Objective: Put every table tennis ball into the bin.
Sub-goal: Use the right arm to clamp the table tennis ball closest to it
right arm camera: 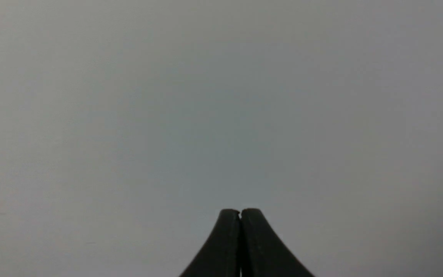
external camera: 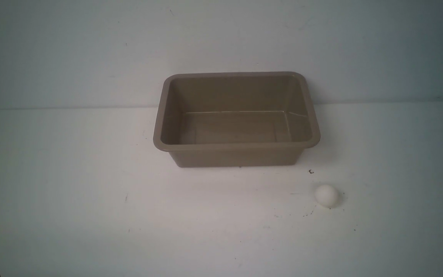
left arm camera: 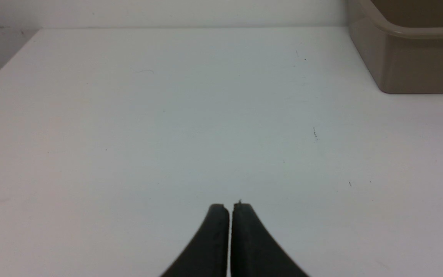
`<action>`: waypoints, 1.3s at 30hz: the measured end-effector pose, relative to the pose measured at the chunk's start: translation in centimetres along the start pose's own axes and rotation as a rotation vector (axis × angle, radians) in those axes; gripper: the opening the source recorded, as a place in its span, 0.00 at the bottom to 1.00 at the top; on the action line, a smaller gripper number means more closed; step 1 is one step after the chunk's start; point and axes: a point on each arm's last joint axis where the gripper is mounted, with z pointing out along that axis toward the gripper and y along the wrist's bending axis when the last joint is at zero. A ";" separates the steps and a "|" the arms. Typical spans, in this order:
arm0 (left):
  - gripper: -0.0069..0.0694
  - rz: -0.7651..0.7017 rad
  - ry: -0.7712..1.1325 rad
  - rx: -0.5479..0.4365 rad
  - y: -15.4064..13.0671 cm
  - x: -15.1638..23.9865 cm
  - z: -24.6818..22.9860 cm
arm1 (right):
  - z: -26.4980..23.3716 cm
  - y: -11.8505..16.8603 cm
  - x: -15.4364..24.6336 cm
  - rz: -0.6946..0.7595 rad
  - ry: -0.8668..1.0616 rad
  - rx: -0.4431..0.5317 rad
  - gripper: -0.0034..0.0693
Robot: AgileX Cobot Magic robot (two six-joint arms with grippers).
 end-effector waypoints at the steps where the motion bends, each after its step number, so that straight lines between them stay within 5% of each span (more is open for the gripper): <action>1: 0.08 0.000 0.000 0.000 0.0 0.0 0.0 | 0.0 -0.6 0.1 -0.005 0.013 0.063 0.02; 5: 0.08 0.000 0.000 0.000 0.0 0.0 0.0 | -0.6 -2.8 1.7 0.006 0.194 0.316 0.02; 9: 0.08 0.000 0.000 0.000 0.0 0.0 0.0 | -1.8 -3.3 4.8 0.033 0.555 0.403 0.02; 13: 0.08 0.000 0.000 0.000 0.0 0.0 0.0 | -2.1 -1.6 6.5 0.066 0.750 0.242 0.02; 14: 0.08 0.000 0.000 0.000 0.0 0.0 0.0 | -2.3 -0.1 6.9 0.118 0.807 0.082 0.02; 19: 0.08 0.000 0.000 0.000 0.0 0.0 0.0 | -2.0 3.1 6.6 0.183 0.782 -0.281 0.02; 27: 0.08 0.000 0.000 0.000 0.0 0.0 0.0 | -0.6 6.2 7.5 0.181 0.813 -0.523 0.02; 36: 0.08 0.000 0.000 0.000 0.0 0.0 0.0 | -0.5 16.2 8.7 -0.037 0.810 -0.847 0.03; 39: 0.08 0.000 0.000 0.000 0.0 0.0 0.0 | -0.9 18.9 9.6 -0.125 0.824 -0.869 0.03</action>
